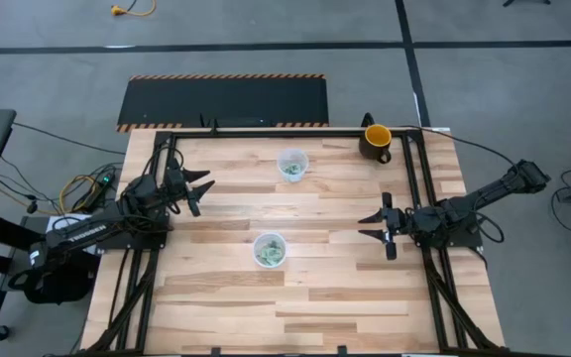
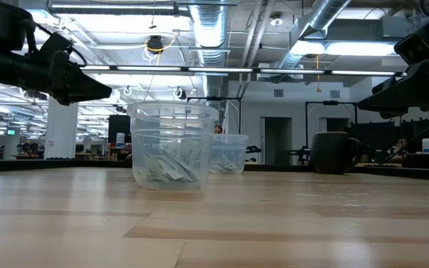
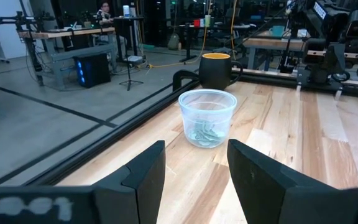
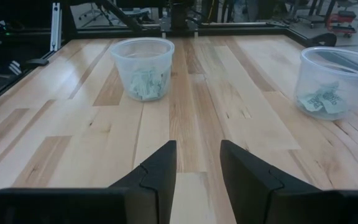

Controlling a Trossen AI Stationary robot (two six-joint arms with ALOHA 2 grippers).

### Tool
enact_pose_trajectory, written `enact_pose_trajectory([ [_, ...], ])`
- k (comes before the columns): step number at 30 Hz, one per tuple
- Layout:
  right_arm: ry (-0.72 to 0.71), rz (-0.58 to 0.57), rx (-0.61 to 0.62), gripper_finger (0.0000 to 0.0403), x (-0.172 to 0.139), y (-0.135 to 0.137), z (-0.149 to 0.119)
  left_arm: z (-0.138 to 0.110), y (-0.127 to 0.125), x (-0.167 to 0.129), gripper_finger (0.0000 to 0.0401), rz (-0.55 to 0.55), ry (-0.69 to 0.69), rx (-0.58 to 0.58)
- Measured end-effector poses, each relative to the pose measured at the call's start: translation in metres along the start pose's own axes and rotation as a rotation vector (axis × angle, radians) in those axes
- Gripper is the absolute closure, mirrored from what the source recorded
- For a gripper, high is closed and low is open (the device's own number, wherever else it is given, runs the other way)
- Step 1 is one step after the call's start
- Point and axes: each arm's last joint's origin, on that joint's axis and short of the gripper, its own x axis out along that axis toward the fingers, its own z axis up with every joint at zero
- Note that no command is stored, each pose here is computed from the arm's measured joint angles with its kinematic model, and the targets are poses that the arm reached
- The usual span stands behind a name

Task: Pick and place items into bin
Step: Return to Home Position

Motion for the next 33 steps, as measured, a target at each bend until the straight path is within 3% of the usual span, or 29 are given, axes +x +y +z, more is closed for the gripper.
enact_pose_trajectory([
  [33, 0.0, 0.001, 0.0, 0.0284, 0.0, 0.0, -0.0001, -0.0002, 0.0, 0.0, 0.0238, 0.001, 0.001, 0.022],
])
